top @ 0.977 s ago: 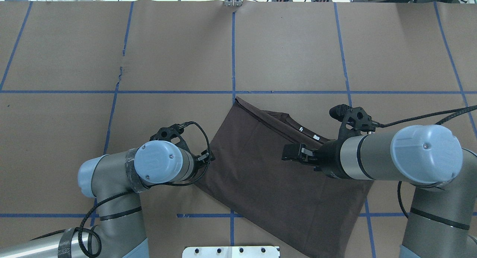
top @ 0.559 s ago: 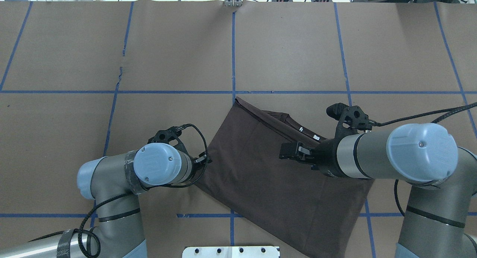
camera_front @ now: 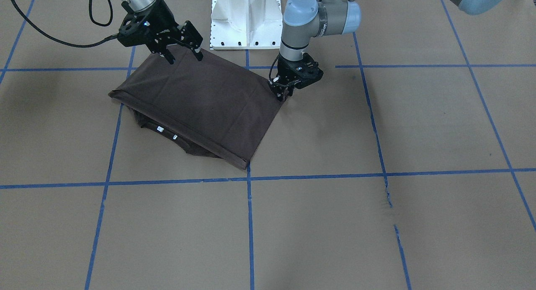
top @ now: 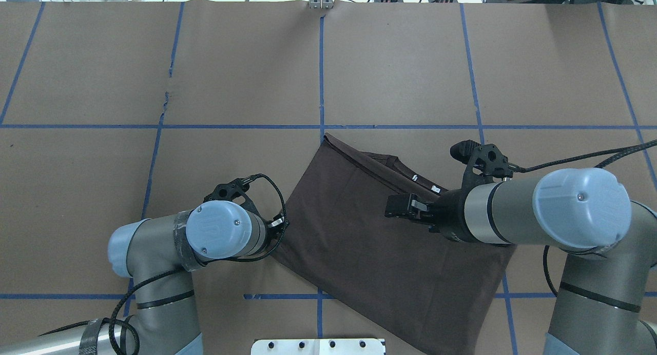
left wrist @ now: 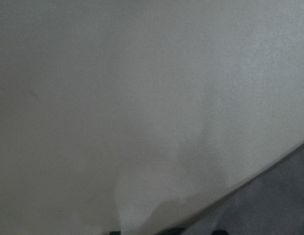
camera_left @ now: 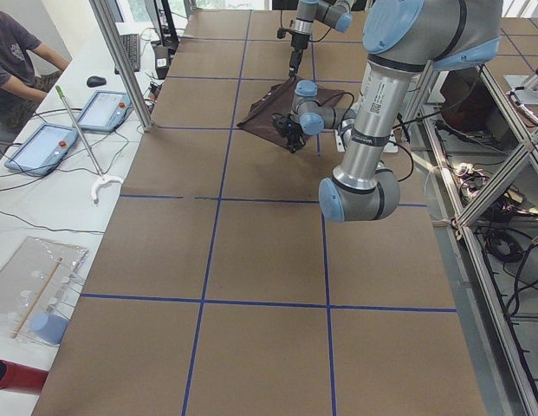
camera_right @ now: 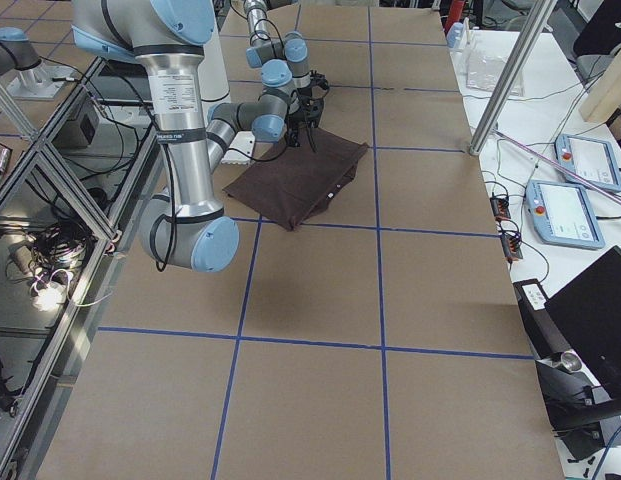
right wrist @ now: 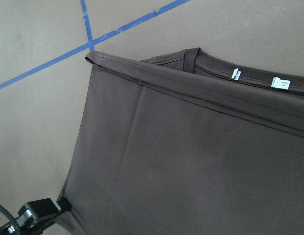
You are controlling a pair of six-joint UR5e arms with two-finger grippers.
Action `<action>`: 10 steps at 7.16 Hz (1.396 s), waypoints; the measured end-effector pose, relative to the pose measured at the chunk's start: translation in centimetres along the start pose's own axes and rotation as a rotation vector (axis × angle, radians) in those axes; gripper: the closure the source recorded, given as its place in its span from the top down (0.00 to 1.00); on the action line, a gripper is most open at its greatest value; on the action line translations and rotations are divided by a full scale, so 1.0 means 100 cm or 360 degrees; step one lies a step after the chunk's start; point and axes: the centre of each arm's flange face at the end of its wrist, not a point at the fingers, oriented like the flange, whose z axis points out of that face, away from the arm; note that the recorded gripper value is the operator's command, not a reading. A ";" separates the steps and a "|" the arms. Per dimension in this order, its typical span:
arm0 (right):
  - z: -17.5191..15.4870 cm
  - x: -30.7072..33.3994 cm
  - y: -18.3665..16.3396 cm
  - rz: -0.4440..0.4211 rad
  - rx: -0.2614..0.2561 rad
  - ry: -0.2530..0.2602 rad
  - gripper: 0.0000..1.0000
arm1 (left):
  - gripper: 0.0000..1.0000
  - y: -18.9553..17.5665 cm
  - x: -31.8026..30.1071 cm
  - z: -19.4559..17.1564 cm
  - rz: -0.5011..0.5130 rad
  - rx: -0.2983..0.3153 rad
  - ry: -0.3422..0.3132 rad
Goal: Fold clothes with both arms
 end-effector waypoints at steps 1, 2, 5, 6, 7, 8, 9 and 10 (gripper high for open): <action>0.000 0.000 0.000 0.0000 0.0000 0.0000 1.00 | 0.00 0.001 0.000 -0.002 0.0001 -0.0004 0.0002; 0.000 0.000 0.000 0.0000 0.0000 0.0001 1.00 | 0.00 0.001 0.000 -0.004 0.0003 -0.0005 -0.0006; 0.002 0.002 -0.003 0.0005 0.0006 0.0011 1.00 | 0.00 -0.035 0.006 -0.015 -0.0001 0.0068 -0.0019; 0.002 0.002 -0.003 0.0007 0.0009 0.0011 1.00 | 0.00 -0.072 0.011 -0.021 0.0026 0.0136 -0.0012; 0.001 0.002 -0.004 0.0007 0.0011 0.0010 1.00 | 0.00 -0.120 0.016 -0.022 0.0071 0.0224 -0.0017; 0.000 0.002 -0.005 0.0008 0.0014 0.0007 1.00 | 0.00 -0.172 0.027 -0.017 0.0132 0.0312 -0.0012; -0.001 0.002 -0.006 0.0010 0.0018 0.0004 1.00 | 0.00 -0.220 0.044 -0.006 0.0203 0.0386 0.0007; -0.002 0.001 -0.007 0.0012 0.0023 0.0002 1.00 | 0.00 -0.258 0.065 0.007 0.0278 0.0440 0.0036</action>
